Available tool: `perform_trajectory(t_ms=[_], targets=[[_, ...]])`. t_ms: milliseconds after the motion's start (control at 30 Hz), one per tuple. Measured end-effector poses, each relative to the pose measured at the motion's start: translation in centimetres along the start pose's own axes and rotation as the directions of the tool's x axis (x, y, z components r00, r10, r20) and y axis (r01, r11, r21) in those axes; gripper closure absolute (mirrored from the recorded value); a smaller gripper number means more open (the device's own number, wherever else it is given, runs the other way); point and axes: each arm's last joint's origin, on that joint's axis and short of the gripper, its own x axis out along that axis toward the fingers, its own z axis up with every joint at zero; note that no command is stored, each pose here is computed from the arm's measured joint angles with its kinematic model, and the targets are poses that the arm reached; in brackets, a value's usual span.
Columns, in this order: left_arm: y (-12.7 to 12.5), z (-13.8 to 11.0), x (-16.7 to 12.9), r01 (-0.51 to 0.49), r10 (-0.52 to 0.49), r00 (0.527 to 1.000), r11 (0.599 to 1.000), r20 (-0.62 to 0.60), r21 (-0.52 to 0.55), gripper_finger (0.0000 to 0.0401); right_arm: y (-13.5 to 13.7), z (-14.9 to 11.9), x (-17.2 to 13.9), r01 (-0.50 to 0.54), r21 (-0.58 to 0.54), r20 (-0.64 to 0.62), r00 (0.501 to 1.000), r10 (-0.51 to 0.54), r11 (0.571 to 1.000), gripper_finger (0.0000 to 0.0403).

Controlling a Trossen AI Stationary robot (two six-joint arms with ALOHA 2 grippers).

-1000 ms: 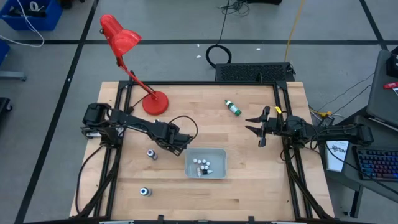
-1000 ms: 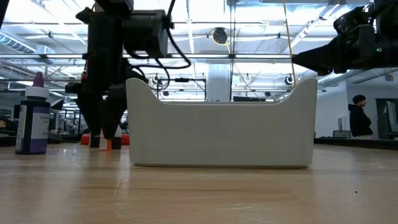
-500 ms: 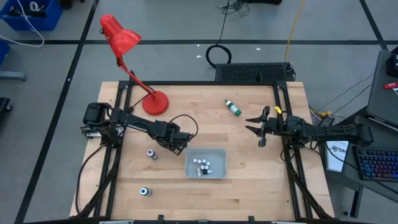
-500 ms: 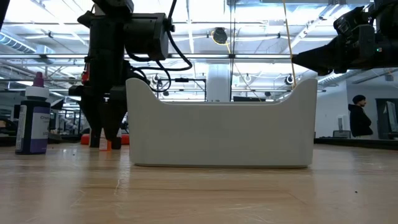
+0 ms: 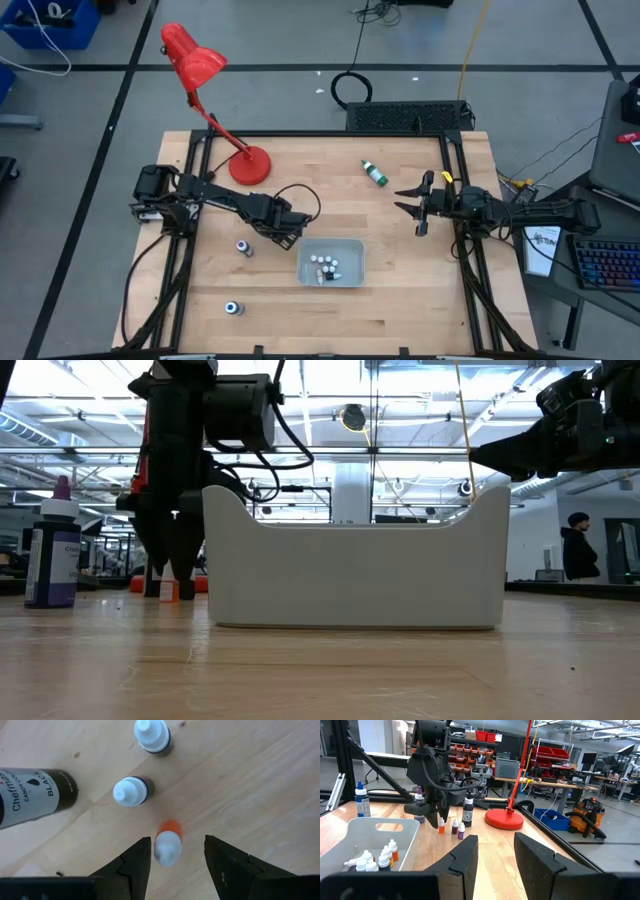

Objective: Pick & Place food coloring
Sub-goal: Put the small orange food coloring bottle into the gray bin

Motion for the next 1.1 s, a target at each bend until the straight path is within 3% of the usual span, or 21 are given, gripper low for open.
perform_trajectory(t_ms=[867, 1100], targets=[[0.02, 0.0, 0.01, -0.003, 0.003, 1.0, 1.0, 0.002, 0.001, 0.0216, 0.0, 0.0, 0.0, 0.0, 0.0, 0.0, 1.0, 0.0, 1.0, 0.0287], [0.04, -0.01, 0.0, -0.005, 0.005, 1.0, 1.0, 0.002, 0.007, 0.0272, 0.0, 0.0, 0.0, 0.0, 0.0, 0.0, 1.0, 0.0, 1.0, 0.0287]])
